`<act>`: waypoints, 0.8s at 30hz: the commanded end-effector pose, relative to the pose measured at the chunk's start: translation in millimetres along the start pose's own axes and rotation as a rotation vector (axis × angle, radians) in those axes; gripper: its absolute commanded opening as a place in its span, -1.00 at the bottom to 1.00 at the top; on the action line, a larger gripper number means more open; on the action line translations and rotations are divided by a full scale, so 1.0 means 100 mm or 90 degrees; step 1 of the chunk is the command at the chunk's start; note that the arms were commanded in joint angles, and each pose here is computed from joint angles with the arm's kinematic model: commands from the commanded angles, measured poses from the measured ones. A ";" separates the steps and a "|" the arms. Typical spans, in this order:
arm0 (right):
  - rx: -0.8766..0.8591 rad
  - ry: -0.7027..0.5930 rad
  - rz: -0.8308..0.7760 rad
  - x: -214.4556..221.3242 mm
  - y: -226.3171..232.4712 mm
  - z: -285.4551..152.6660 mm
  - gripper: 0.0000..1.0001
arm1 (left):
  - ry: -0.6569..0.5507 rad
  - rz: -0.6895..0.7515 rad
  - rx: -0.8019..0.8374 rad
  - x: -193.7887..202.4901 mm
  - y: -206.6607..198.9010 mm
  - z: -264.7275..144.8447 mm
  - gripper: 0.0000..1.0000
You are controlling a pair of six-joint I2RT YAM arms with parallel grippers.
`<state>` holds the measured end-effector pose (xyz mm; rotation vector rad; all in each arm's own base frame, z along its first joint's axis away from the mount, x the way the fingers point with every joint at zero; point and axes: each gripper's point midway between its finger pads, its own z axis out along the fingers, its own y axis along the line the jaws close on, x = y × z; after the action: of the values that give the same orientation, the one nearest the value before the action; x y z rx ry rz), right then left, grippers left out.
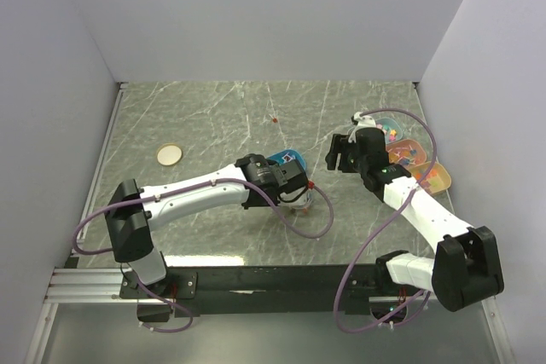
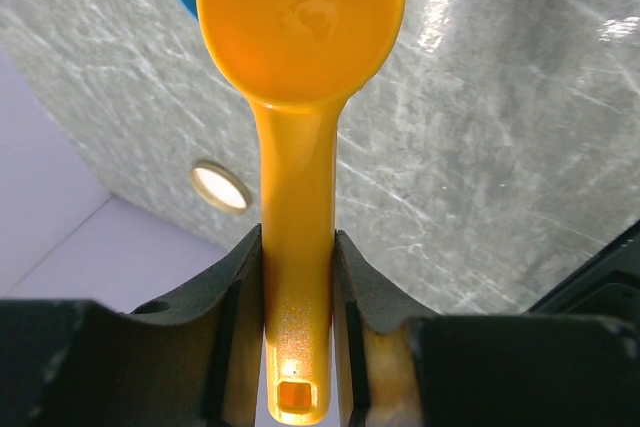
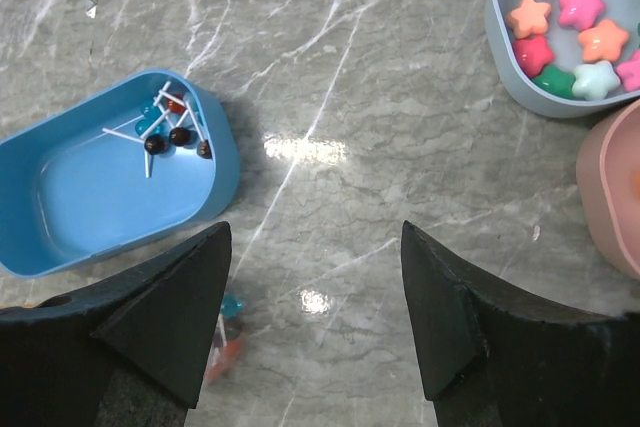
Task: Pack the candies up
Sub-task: Place the fake candies in the packing bottle.
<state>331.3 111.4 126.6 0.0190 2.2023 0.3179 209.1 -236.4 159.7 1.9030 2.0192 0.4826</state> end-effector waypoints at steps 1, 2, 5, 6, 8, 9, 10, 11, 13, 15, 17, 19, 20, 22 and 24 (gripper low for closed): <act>-0.001 -0.039 0.005 -0.14 -0.01 -0.05 0.50 | 0.018 -0.005 -0.052 -0.01 0.14 -0.08 -0.99; 0.000 -0.039 0.005 -0.14 -0.02 -0.04 0.50 | 0.015 -0.003 -0.057 -0.03 0.14 -0.09 -0.99; -0.014 -0.034 0.005 -0.12 0.02 -0.04 0.50 | 0.003 -0.003 -0.068 -0.08 0.17 -0.14 -0.99; -0.014 -0.037 0.005 -0.13 0.02 -0.04 0.51 | 0.003 -0.001 -0.071 -0.09 0.18 -0.15 -0.99; -0.014 -0.035 0.006 -0.13 0.02 -0.03 0.51 | 0.009 0.004 -0.075 -0.06 0.18 -0.14 -0.99; -0.015 -0.034 0.004 -0.12 0.02 -0.03 0.51 | 0.013 0.006 -0.077 -0.05 0.17 -0.13 -0.99; -0.016 -0.035 0.005 -0.13 0.02 -0.03 0.50 | 0.022 0.012 -0.078 -0.02 0.16 -0.11 -0.99; -0.017 -0.034 0.005 -0.13 0.03 -0.03 0.50 | 0.024 0.012 -0.079 -0.01 0.15 -0.11 -0.99; -0.016 -0.033 0.004 -0.12 0.02 -0.02 0.50 | 0.023 0.013 -0.085 -0.01 0.17 -0.12 -0.99; -0.018 -0.031 0.005 -0.12 0.03 -0.02 0.50 | 0.018 0.012 -0.088 -0.03 0.18 -0.14 -0.99; -0.023 -0.029 0.004 -0.12 0.04 0.00 0.50 | 0.007 0.005 -0.088 -0.05 0.20 -0.17 -0.99; -0.032 -0.027 0.005 -0.13 0.08 0.01 0.50 | 0.003 -0.003 -0.089 -0.05 0.20 -0.18 -0.99; -0.037 -0.021 0.005 -0.12 0.09 0.03 0.50 | 0.001 -0.002 -0.083 -0.04 0.18 -0.18 -0.99; -0.057 -0.014 0.003 -0.13 0.15 0.05 0.49 | -0.010 -0.017 -0.079 -0.03 0.18 -0.19 -0.99; -0.070 -0.009 0.001 -0.14 0.20 0.08 0.46 | -0.035 -0.041 -0.062 -0.04 0.18 -0.21 -0.99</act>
<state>328.8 121.3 118.1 -0.0150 2.2284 0.3850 217.0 -238.9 167.5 1.8766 1.9607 0.6082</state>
